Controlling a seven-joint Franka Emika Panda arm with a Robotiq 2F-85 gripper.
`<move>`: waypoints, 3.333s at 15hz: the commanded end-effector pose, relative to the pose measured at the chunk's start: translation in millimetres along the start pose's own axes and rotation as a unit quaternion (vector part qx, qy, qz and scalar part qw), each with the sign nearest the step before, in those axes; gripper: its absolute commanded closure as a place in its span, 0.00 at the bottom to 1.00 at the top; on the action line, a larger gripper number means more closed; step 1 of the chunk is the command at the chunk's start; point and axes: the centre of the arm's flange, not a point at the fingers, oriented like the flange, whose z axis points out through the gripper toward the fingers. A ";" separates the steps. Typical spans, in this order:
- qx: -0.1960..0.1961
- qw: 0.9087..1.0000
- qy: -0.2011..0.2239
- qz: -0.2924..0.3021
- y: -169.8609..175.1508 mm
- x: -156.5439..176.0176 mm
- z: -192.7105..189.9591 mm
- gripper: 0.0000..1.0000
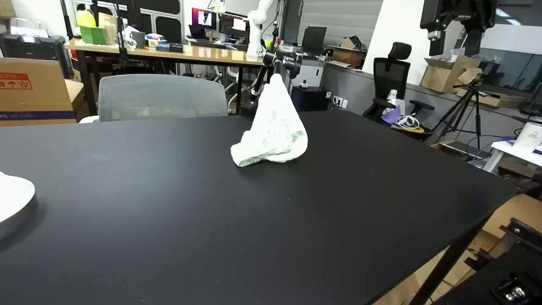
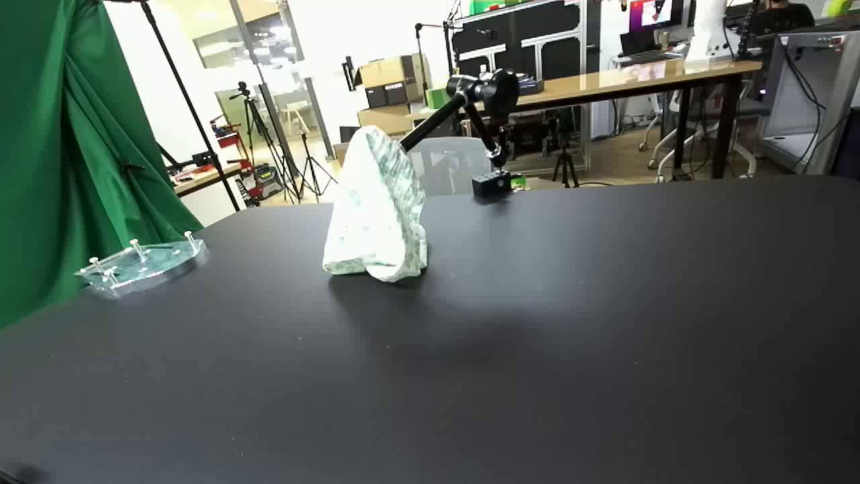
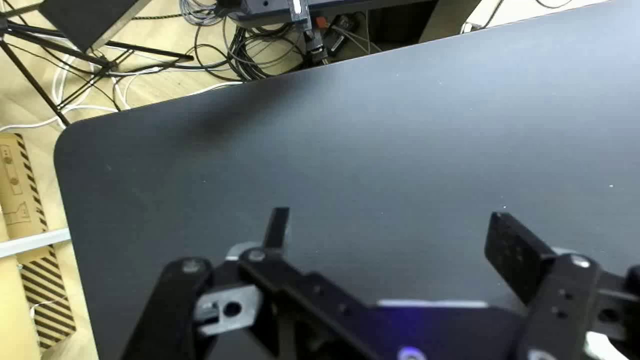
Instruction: Remove the white and green cloth from the black stand
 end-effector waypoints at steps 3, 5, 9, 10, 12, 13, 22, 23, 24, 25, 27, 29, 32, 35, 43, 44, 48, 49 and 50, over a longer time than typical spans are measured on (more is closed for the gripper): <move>0.000 1.000 0.001 0.000 0.1 0.3 0.0 0.00; 0.000 1.000 0.001 0.000 0.1 0.3 0.0 0.00; 0.000 1.000 0.001 0.000 0.1 0.3 0.0 0.00; 0.000 1.000 0.001 0.000 0.1 0.3 0.0 0.00; -0.001 1.000 0.016 0.003 -3.8 3.2 1.3 0.00; -0.016 1.000 0.027 -0.002 -9.8 7.4 3.7 0.00; -0.113 0.949 0.227 -0.189 -144.5 40.0 44.0 0.00; -0.104 0.943 0.238 -0.210 -158.4 40.9 48.1 0.00; -0.090 0.938 0.241 -0.233 -172.6 44.8 51.8 0.00; -0.081 0.932 0.243 -0.255 -185.6 49.1 56.3 0.00; -0.066 0.925 0.237 -0.288 -208.8 58.5 62.1 0.00; -0.047 0.922 0.226 -0.311 -226.4 65.4 68.8 0.00; -0.032 0.917 0.217 -0.334 -240.8 78.9 78.2 0.00; -0.034 0.915 0.223 -0.336 -245.9 95.1 80.2 0.00; -0.039 0.913 0.225 -0.337 -253.3 124.3 83.9 0.40; -0.037 0.914 0.224 -0.336 -253.1 125.9 84.2 0.49; -0.031 0.916 0.225 -0.331 -249.1 125.1 79.7 0.75; -0.030 0.917 0.226 -0.328 -247.4 124.0 77.9 0.83; -0.028 0.918 0.227 -0.325 -244.6 121.8 75.8 0.89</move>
